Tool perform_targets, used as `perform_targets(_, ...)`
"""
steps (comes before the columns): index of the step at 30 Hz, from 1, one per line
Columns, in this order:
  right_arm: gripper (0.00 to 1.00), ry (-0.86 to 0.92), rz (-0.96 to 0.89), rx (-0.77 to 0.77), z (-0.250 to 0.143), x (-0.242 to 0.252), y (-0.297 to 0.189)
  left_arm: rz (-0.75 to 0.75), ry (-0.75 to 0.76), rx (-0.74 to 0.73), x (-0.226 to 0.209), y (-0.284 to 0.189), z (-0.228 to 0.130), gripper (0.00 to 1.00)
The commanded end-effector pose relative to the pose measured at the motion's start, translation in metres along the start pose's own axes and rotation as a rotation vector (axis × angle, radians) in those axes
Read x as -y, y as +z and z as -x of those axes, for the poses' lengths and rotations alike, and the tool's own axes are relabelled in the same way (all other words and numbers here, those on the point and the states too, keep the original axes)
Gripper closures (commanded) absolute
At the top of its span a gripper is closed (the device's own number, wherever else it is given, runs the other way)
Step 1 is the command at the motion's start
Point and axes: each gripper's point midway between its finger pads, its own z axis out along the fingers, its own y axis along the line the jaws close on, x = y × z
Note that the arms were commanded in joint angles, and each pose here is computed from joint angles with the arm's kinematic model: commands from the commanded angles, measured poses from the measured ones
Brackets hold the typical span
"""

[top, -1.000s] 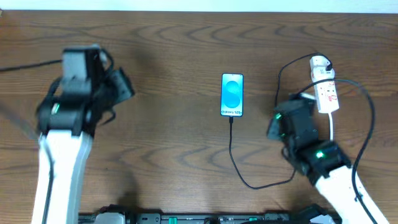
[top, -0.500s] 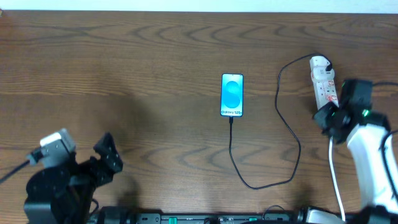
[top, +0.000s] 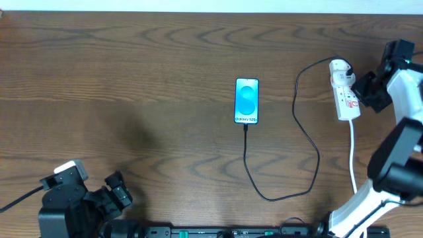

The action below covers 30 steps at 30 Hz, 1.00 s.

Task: Plug charger to phone and switch on socket
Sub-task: 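Move the right gripper over the power strip's switch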

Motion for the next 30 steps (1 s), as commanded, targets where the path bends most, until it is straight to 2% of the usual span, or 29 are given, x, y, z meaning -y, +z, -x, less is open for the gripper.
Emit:
perform_targets(1,0.99,-0.002,0.037,-0.013,0.014,-0.015,0.014,-0.023,0.0,0.081,-0.005,-0.014,-0.001,0.05)
perform_targets(6,0.99,0.026,0.129,-0.069,0.014,-0.037,0.033,-0.099,-0.025,0.241,-0.013,-0.04,-0.009,0.04)
perform_targets(11,0.99,0.049,0.143,-0.047,0.021,-0.039,0.032,-0.139,-0.037,0.323,-0.017,-0.053,-0.014,0.04)
perform_targets(23,0.99,0.087,0.164,-0.021,0.029,-0.044,0.032,-0.141,-0.038,0.327,-0.018,-0.054,-0.015,0.04)
perform_targets(30,0.99,0.072,0.154,-0.042,0.02,-0.048,0.041,-0.141,-0.038,0.327,-0.018,-0.054,-0.015,0.04)
